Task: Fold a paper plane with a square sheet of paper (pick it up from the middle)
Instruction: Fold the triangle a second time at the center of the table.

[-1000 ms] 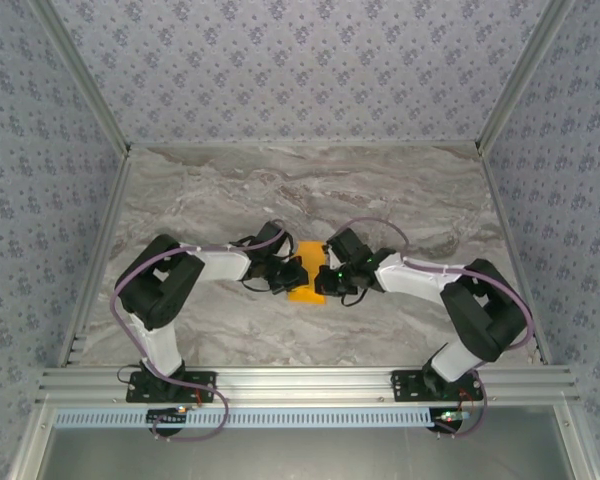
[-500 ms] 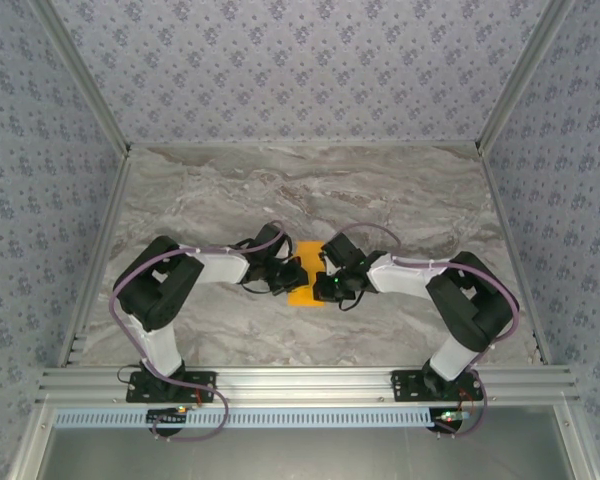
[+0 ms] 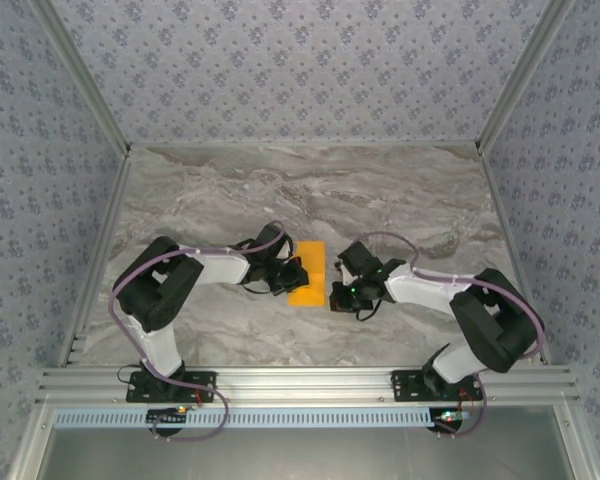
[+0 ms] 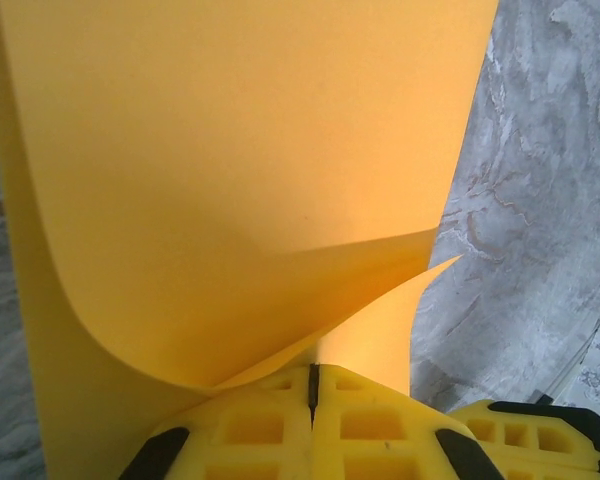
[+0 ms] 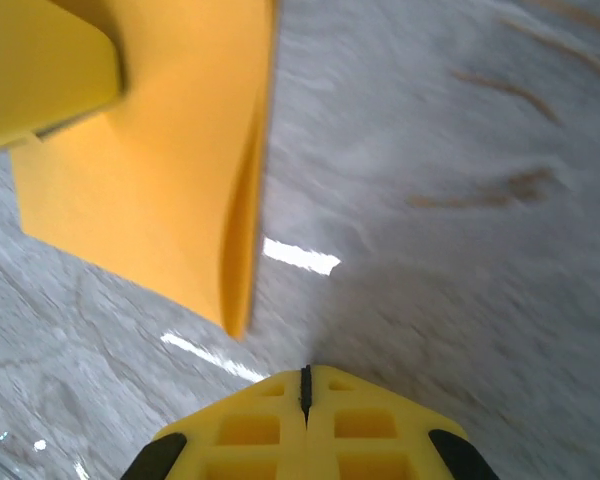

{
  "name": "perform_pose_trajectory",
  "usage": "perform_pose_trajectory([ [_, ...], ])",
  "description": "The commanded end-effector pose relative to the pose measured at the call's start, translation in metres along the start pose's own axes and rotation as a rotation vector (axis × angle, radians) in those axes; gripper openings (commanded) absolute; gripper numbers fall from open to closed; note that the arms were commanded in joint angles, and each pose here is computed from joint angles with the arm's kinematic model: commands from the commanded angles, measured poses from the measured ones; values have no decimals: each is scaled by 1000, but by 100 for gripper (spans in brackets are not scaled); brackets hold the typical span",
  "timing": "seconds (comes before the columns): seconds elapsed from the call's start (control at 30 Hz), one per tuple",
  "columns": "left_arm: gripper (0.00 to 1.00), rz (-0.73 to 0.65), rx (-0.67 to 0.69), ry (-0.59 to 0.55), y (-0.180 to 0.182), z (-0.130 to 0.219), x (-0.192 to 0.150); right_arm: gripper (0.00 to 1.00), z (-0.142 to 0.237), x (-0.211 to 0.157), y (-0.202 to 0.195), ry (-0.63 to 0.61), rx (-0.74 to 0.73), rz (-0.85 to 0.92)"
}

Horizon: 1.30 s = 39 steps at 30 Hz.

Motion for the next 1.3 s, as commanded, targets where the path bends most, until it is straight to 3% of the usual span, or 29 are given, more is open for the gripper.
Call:
perform_pose_trajectory([
  [0.0, 0, 97, 279, 10, 73, -6, -17, 3, 26, 7, 8, -42, 13, 34],
  [0.13, 0, 74, 255, -22, 66, -2, -13, 3, 32, 35, 35, -120, 98, 56],
  [0.43, 0, 54, 230, -72, 64, -3, -5, 0, -6, 53, 60, -76, 211, 81],
  [1.0, 0, 65, 249, -103, 75, -4, -8, 0, -27, -10, -9, 100, 39, 11],
  [1.13, 0, -6, 173, -119, 55, -3, 0, 0, -26, -12, -16, 106, 13, 2],
  [1.27, 3, -136, -24, -149, 0, 11, 8, 0, -30, -10, -18, 115, -7, -12],
])
Point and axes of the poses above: each hand's point on the last joint's axis, 136 mm out from that joint toward the fingers, its own z axis back along the fingers, its own y axis along the line the jaws close on, x = y × z, the point moved 1 cm from there along z, back along the fingers, and after that the axes turned 2 degrees about -z, right-handed, at the moved point
